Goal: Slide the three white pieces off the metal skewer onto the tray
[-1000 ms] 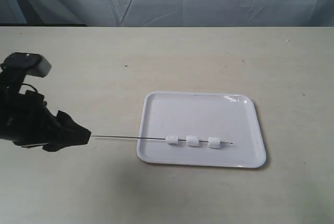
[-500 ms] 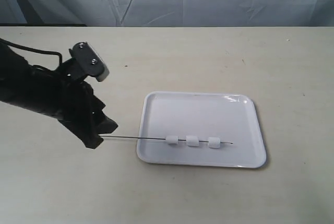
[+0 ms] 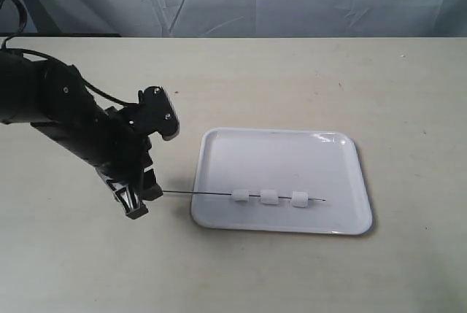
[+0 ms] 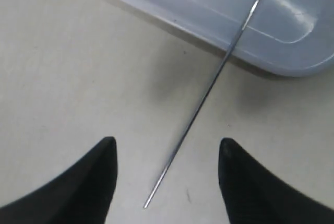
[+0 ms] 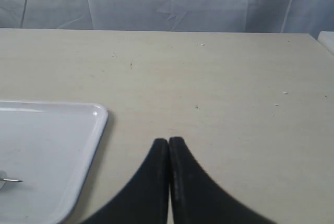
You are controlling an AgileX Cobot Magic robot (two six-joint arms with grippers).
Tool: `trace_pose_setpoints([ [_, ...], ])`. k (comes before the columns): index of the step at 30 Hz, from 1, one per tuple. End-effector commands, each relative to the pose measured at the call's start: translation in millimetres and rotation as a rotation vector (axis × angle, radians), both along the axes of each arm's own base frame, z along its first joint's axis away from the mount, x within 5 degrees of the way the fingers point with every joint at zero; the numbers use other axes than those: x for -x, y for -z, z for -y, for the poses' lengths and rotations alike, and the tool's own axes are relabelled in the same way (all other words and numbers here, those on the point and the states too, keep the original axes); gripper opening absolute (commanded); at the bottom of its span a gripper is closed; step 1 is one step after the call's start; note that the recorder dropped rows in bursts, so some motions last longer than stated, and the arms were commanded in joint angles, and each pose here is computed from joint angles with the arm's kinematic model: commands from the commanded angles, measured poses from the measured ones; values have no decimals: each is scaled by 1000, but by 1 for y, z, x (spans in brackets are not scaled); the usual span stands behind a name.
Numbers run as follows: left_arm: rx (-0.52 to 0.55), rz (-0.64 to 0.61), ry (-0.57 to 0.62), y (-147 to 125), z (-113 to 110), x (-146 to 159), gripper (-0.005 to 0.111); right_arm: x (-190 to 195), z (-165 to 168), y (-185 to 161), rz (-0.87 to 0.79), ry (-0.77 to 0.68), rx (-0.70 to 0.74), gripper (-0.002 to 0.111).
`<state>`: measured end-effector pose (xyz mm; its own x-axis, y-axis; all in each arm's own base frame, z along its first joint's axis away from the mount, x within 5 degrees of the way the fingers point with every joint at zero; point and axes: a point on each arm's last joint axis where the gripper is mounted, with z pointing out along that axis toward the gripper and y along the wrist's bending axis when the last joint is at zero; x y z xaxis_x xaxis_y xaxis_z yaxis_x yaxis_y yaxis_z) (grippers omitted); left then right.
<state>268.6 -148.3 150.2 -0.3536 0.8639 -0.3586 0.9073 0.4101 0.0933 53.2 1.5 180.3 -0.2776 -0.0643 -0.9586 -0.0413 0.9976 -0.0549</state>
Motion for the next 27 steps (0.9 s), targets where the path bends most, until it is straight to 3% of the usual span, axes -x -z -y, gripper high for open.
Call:
trace_pose_setpoints([
  [1,-2,-49,-22,-6,4,-2,55,0,0,0,9,-2,-2,-1],
  [5,-13,-38,29,-7,14,3,55,0,2,-1,22,3,84,-1],
  [13,-182,108,269,3,33,8,55,-1,5,-6,70,7,176,-1],
  [27,-177,98,261,31,39,2,54,-1,5,-6,70,7,172,-1],
])
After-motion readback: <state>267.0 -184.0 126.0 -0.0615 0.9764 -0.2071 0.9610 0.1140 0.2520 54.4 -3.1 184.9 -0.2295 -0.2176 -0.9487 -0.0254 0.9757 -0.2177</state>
